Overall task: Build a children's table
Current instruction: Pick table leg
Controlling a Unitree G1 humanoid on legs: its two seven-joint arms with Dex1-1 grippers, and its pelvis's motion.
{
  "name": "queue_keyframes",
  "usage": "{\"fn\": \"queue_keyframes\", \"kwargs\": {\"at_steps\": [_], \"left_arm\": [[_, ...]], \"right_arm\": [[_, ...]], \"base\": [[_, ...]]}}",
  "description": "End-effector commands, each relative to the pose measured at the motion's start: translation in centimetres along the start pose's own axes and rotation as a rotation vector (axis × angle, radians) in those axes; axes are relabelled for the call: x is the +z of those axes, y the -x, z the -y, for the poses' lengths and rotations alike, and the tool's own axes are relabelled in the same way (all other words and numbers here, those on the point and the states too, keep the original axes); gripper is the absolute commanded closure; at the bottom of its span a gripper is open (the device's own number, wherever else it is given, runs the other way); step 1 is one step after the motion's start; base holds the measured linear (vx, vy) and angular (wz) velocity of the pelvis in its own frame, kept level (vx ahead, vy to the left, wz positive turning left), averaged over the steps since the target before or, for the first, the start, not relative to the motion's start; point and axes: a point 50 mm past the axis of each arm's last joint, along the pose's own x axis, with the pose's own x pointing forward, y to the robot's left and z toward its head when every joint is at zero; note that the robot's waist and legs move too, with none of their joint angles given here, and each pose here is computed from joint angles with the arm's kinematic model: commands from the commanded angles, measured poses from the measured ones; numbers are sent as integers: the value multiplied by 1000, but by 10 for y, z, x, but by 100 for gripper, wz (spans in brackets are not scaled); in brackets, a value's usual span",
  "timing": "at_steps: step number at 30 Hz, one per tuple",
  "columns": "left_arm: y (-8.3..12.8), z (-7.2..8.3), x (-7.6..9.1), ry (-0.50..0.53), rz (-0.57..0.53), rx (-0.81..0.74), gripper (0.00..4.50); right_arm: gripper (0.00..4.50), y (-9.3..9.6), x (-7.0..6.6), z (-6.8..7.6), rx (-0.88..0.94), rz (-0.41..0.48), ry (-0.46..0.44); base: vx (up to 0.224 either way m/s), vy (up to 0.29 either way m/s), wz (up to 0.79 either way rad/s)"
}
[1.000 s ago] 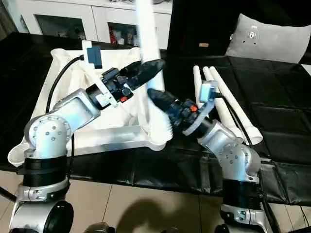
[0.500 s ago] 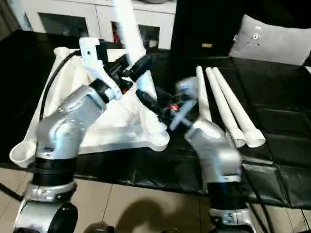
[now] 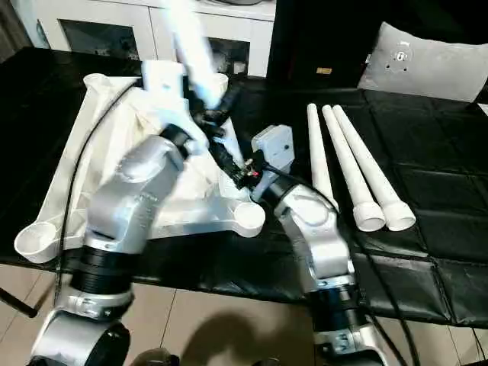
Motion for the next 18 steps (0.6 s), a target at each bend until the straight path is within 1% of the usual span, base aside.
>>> {"fn": "queue_keyframes", "kwargs": {"at_steps": [1, 3, 7, 9, 11, 16, 18], "left_arm": [[-1, -7, 0, -47, 4, 51, 236], [-1, -7, 0, -53, 10, 55, 247], [-1, -7, 1, -51, 19, 55, 252], [-1, -6, 1, -21, 28, 46, 253], [-1, -5, 2, 53, 40, 38, 254], [0, -5, 6, 184, 64, 28, 260], [0, -8, 6, 178, 63, 38, 260]], "right_arm": [[264, -1, 7, 3, -6, 40, 32], [264, -2, 6, 4, -11, 44, 34], [264, -2, 5, 4, -14, 46, 37], [264, -2, 5, 5, -14, 48, 37], [264, -2, 4, 5, -13, 48, 37], [265, -1, 5, 8, -22, 47, 45], [265, -1, 6, 8, -26, 46, 55]], "base": [[0, 0, 0], [0, 0, 0], [0, 0, 0], [0, 0, 0], [0, 0, 0], [0, 0, 0], [0, 0, 0]]}}
